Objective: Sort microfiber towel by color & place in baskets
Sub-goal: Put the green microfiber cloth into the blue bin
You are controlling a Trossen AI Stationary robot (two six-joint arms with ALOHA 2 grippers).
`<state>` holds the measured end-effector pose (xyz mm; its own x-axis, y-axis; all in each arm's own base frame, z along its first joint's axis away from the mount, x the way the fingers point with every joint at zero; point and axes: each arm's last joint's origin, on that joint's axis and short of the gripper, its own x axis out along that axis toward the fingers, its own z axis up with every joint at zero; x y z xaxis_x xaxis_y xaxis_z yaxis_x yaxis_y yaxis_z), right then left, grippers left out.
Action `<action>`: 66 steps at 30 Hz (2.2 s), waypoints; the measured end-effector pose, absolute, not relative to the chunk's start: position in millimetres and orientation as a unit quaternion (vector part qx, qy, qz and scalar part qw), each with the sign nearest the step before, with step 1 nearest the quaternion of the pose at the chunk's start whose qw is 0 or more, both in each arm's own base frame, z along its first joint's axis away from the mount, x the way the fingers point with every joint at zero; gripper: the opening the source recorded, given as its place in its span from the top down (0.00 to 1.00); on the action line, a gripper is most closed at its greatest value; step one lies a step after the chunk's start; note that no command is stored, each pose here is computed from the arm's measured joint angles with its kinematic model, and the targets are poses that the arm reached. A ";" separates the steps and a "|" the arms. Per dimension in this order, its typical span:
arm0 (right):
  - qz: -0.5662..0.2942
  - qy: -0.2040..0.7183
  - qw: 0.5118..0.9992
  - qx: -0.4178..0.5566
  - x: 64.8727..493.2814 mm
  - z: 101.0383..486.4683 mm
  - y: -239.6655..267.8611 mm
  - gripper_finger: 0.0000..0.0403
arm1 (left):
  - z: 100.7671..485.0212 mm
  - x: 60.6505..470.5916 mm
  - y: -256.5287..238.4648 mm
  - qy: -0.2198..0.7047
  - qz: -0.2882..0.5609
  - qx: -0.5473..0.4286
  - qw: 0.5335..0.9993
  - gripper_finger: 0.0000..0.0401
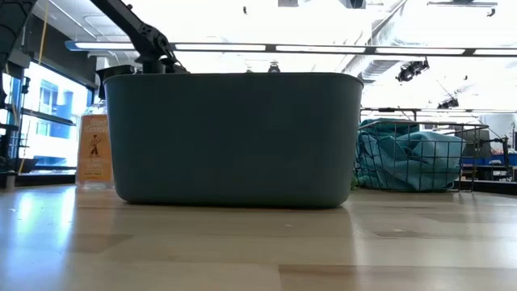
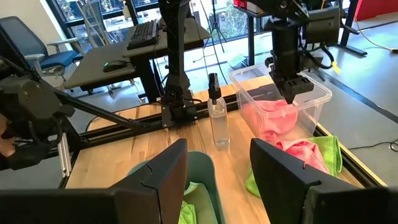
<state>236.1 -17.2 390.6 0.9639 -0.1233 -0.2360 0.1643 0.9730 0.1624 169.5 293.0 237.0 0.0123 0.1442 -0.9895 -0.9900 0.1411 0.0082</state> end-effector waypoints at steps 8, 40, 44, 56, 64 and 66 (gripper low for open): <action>-0.073 0.113 0.987 0.091 236.1 390.7 -17.2 0.57 | 267.8 168.1 297.5 0.499 0.508 -0.404 0.574 0.52; -0.074 0.112 0.986 0.103 236.2 390.6 -17.1 0.57 | 393.1 138.8 251.9 0.363 0.524 -0.323 0.699 0.52; -0.074 0.111 0.986 0.104 236.1 390.8 -17.1 0.57 | 419.6 137.5 232.7 0.305 0.519 -0.274 0.750 0.52; -0.074 0.109 0.986 0.104 236.2 391.1 -17.1 0.57 | 468.6 124.3 162.1 0.140 0.425 -0.156 0.881 0.52; -0.073 0.104 0.987 0.103 236.5 392.3 -17.1 0.57 | 415.5 117.3 139.9 0.045 0.348 -0.127 0.928 0.52; -0.073 0.100 0.987 0.104 236.6 392.9 -17.1 0.57 | 400.0 115.3 136.1 0.019 0.333 -0.124 0.935 0.52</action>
<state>236.6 -17.1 392.9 0.9693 -0.1226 -0.2129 0.1641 0.9679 0.1901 115.3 136.1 400.0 0.7776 0.6174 -0.1188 -0.6270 0.7475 -0.2195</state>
